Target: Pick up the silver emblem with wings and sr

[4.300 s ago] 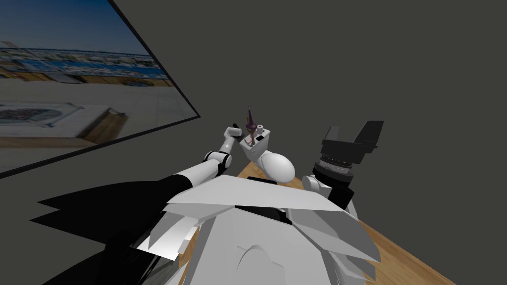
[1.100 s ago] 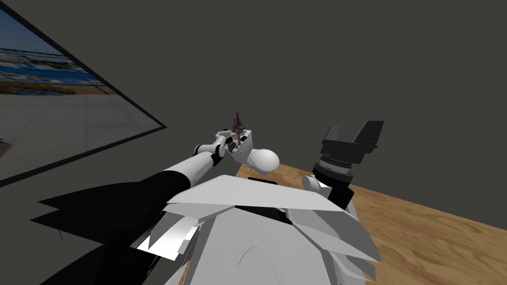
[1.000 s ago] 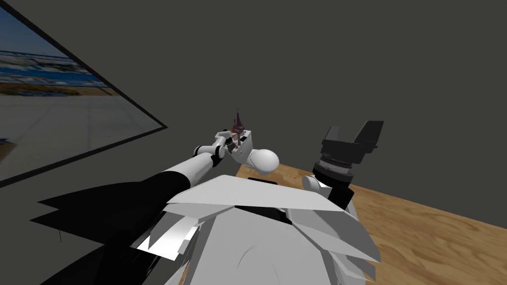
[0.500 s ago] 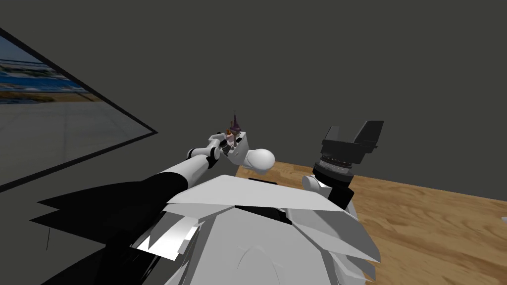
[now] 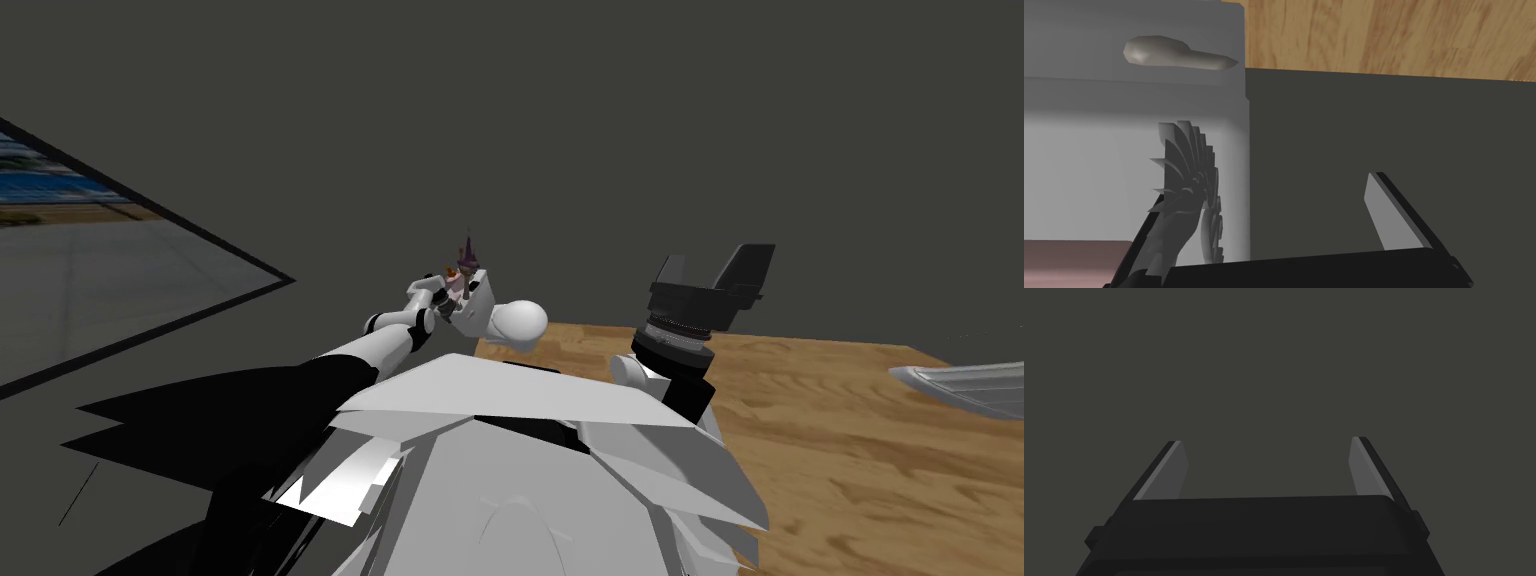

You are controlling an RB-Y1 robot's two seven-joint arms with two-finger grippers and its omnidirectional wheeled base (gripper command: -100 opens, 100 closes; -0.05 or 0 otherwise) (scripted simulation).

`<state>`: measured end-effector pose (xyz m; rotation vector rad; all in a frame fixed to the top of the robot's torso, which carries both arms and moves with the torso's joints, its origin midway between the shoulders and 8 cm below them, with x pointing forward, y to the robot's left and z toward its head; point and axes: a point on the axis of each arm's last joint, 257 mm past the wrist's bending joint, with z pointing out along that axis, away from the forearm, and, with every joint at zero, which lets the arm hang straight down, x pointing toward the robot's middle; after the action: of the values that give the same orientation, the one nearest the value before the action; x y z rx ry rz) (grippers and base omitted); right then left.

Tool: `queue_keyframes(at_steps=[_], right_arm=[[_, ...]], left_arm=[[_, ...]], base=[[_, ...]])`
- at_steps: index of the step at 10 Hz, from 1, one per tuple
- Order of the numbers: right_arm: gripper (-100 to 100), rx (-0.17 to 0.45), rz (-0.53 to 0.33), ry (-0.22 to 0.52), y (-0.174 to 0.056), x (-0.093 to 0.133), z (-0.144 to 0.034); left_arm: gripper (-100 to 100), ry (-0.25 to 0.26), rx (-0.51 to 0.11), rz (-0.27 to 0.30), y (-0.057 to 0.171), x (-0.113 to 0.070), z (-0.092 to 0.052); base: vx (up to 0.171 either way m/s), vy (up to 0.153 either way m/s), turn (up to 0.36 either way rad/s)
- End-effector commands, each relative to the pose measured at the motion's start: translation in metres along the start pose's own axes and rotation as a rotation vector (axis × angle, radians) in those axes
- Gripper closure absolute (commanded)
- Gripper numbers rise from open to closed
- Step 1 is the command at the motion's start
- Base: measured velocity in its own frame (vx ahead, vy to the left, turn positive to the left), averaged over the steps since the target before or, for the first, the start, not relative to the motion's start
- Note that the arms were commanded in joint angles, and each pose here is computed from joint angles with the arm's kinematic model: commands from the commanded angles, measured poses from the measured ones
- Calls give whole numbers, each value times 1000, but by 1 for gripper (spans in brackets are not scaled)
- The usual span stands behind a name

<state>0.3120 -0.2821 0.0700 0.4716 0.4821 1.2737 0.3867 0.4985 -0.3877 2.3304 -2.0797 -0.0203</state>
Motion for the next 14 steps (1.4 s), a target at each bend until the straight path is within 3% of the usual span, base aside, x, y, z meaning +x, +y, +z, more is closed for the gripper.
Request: queue_keyframes(at_steps=[1, 2, 3, 4, 5, 6, 8, 9, 10, 11, 12, 13, 14], right_arm=[[0, 0, 0, 0, 0, 0, 0], [0, 0, 0, 0, 0, 0, 0], [0, 0, 0, 0, 0, 0, 0], [0, 0, 0, 0, 0, 0, 0], [0, 0, 0, 0, 0, 0, 0], [0, 0, 0, 0, 0, 0, 0], [0, 0, 0, 0, 0, 0, 0], [0, 0, 0, 0, 0, 0, 0], [0, 0, 0, 0, 0, 0, 0], [0, 0, 0, 0, 0, 0, 0], [0, 0, 0, 0, 0, 0, 0], [0, 0, 0, 0, 0, 0, 0], [0, 0, 0, 0, 0, 0, 0]], left_arm=[[-100, -5, -12, -12, 6, -7, 4], [-100, 19, 15, -101, 18, -33, 1], [-100, -12, 2, -128, 32, -57, -1], [-100, -15, -15, -134, 42, -61, 5], [-100, 1, 32, -214, 47, -86, -8], [-100, -30, 16, -239, 64, -108, -11], [-100, -37, -13, -249, 80, -113, -2], [-100, -29, 31, -325, 90, -138, -15], [-100, -57, -2, -347, 114, -155, -12], [-100, -70, -3, -354, 119, -163, -15], [-100, -58, 46, -414, 122, -180, -29], [-100, -87, 43, -432, 133, -197, -39], [-100, -110, 22, -445, 150, -208, -39]], base=[[-11, 5, -77], [-72, -3, -345], [-97, -5, -471], [-53, 1, -293], [-98, -18, -421], [-111, -10, -507], [-27, 5, -152], [-70, -17, -300], [-90, -23, -411], [-46, -14, -349], [-95, -29, -377], [-101, -39, -431], [-43, -19, -336]])
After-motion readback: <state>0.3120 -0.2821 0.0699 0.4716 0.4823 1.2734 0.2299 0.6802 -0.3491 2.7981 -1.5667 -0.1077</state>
